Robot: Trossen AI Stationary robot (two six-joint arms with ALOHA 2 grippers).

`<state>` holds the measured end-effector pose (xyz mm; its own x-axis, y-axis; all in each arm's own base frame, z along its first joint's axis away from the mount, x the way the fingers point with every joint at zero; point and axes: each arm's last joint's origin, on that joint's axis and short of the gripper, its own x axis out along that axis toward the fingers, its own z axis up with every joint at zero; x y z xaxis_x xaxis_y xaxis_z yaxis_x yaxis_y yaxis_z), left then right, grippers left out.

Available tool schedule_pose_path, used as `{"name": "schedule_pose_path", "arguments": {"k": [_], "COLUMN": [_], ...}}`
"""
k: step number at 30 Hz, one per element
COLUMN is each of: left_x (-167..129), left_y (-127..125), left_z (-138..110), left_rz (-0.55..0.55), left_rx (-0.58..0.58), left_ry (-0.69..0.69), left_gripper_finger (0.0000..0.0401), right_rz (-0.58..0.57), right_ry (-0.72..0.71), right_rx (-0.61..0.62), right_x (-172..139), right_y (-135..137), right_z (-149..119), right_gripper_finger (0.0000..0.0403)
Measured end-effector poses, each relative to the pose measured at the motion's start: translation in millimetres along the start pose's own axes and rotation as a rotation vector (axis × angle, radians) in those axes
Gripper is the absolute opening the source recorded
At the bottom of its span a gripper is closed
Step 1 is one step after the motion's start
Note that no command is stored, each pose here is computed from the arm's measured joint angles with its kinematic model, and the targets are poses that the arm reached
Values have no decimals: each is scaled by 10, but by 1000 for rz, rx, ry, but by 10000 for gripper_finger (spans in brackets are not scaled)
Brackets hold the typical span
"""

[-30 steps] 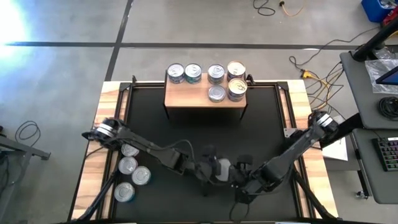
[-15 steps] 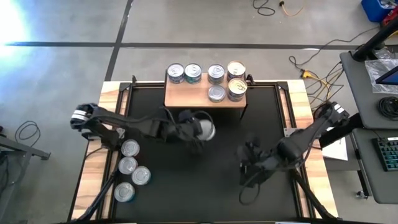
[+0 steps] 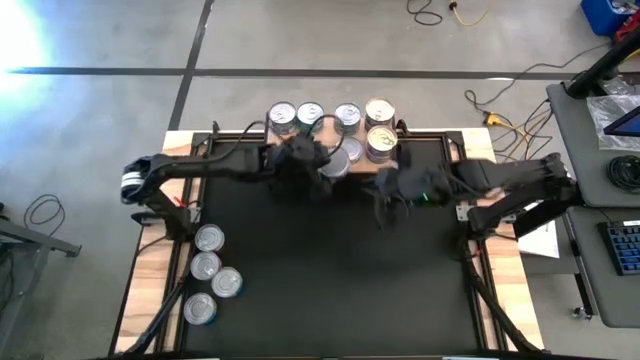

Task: Stack canned seafood by type on shelf
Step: Stack the green tuna can on top of the green tuna can

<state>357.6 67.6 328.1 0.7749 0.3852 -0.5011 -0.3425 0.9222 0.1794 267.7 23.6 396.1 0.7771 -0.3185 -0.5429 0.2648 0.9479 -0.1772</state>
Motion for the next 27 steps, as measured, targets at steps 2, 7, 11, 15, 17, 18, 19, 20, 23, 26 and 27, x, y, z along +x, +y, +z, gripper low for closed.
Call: {"name": "schedule_pose_path", "arguments": {"k": [2,7,11,15,17,18,19,20,23,26,27], "left_x": [90,436,708,829,911,945,964,966,946,930,928], "left_y": [104,362,483,516,528,547,568,593,627,612,609], "left_z": [91,221,219,329,327,323,334,348,350,296,286], "left_rz": [-25,-55,-51,-63,-60,-50,-32,-21,0,-1,-3], "left_rx": [4,8,17,16,20,20,19,15,-2,2,3], "left_ry": [-1,56,131,111,123,133,137,137,165,228,238], "left_gripper_finger": [385,385,383,381,382,384,384,385,385,384,384], "right_rz": [4,-72,-91,-52,-40,-40,-49,-56,-24,44,53], "right_ry": [19,-8,-40,-15,12,35,46,56,85,89,93], "right_rx": [4,-70,-76,2,41,51,56,55,60,72,74], "right_x": [100,271,361,546,667,726,779,831,961,1040,1059], "right_y": [-215,-607,-909,-1191,-1285,-1330,-1381,-1422,-1495,-1515,-1516], "right_z": [10,60,74,-4,-49,-83,-105,-124,-185,-217,-225], "right_gripper_finger": [28,10,9,9,9,9,9,9,9,9,9]}}
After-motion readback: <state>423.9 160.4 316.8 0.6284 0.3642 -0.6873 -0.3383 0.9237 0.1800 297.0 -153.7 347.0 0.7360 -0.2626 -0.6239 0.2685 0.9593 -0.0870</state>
